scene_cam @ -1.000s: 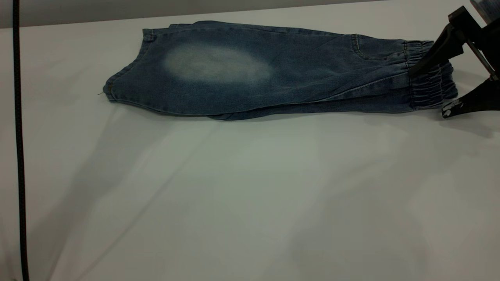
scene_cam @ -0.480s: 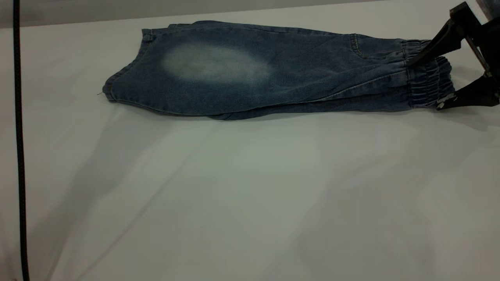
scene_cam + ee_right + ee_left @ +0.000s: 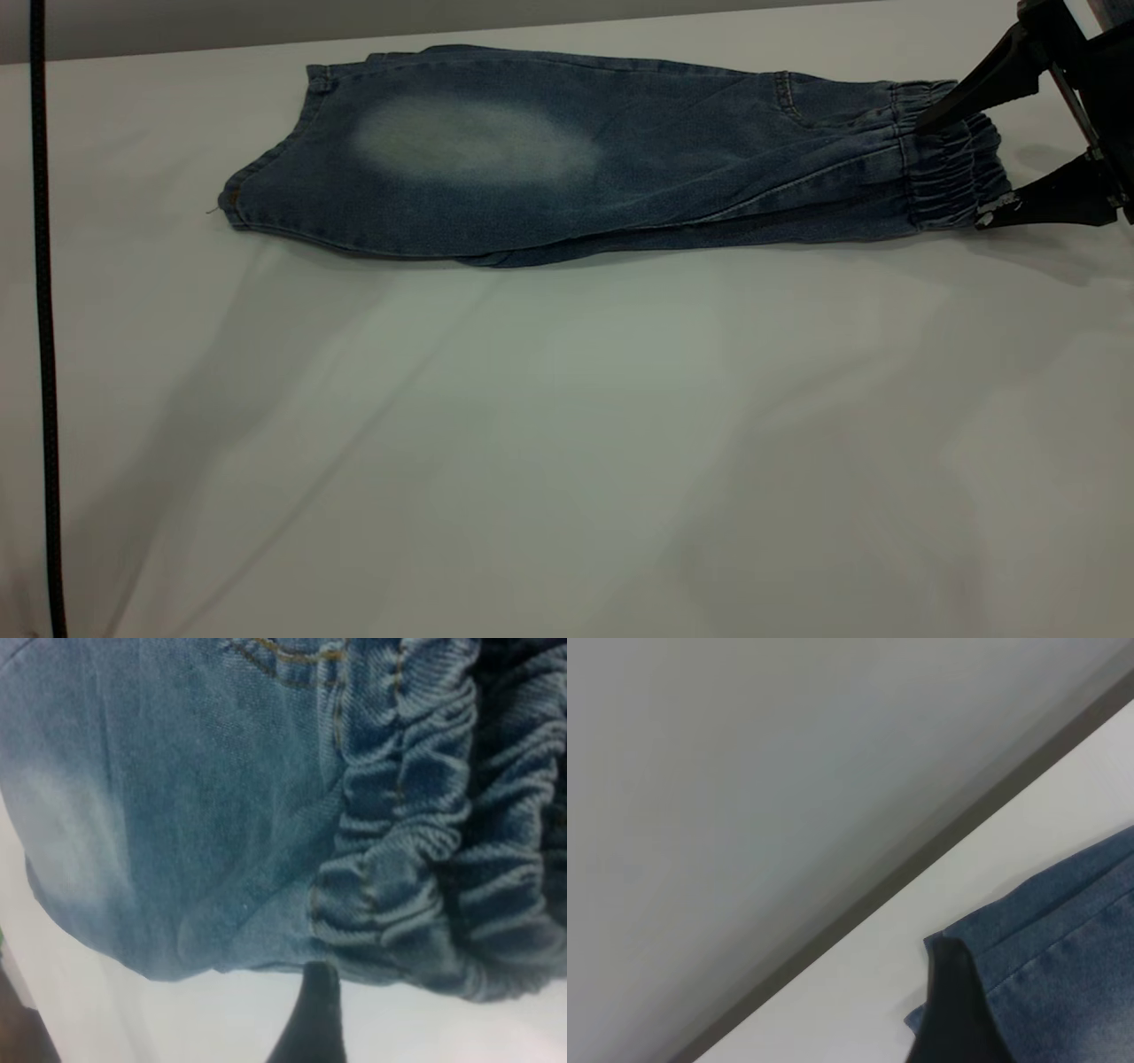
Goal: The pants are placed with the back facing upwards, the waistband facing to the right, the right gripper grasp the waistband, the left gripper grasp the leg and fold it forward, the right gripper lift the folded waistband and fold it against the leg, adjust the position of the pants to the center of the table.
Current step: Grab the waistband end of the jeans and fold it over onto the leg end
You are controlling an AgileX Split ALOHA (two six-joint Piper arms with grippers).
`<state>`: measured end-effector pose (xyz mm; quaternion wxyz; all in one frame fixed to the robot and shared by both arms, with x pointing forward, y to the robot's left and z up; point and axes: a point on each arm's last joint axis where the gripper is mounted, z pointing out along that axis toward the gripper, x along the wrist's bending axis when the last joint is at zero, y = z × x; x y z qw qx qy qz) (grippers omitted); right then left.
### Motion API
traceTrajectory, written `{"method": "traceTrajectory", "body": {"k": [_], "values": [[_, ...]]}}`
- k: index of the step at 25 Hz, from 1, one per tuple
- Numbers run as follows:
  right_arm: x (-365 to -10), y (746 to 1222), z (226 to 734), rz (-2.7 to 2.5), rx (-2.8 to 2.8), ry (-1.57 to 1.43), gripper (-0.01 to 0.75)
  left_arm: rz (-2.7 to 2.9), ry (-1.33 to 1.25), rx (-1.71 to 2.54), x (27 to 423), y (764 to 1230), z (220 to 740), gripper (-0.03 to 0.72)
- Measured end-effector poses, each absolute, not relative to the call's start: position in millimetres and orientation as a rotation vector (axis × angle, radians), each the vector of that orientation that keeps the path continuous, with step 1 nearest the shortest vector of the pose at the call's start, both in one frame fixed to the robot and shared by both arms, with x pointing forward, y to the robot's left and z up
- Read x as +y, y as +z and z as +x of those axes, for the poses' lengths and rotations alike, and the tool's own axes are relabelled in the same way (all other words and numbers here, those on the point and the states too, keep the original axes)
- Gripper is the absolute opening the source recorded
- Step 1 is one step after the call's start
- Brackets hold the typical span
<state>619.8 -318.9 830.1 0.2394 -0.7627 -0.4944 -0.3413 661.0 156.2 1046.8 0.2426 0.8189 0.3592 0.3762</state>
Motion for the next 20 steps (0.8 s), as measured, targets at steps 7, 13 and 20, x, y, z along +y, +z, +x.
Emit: {"method": "traceTrajectory", "body": {"k": [7,13,20], "values": [[-317,829,612,-1.988,-1.487,-0.881,0.594,2.236,1.029,0.979,156,1047,661,0.434],[-317,831,617,-2.036,-1.387,-0.932,0.594,2.236,1.030,0.978,156,1047,661,0.434],[-318,834,625,-2.132,-1.169,-0.974,0.594,2.245,1.027,0.979,155,1047,660,0.434]]}}
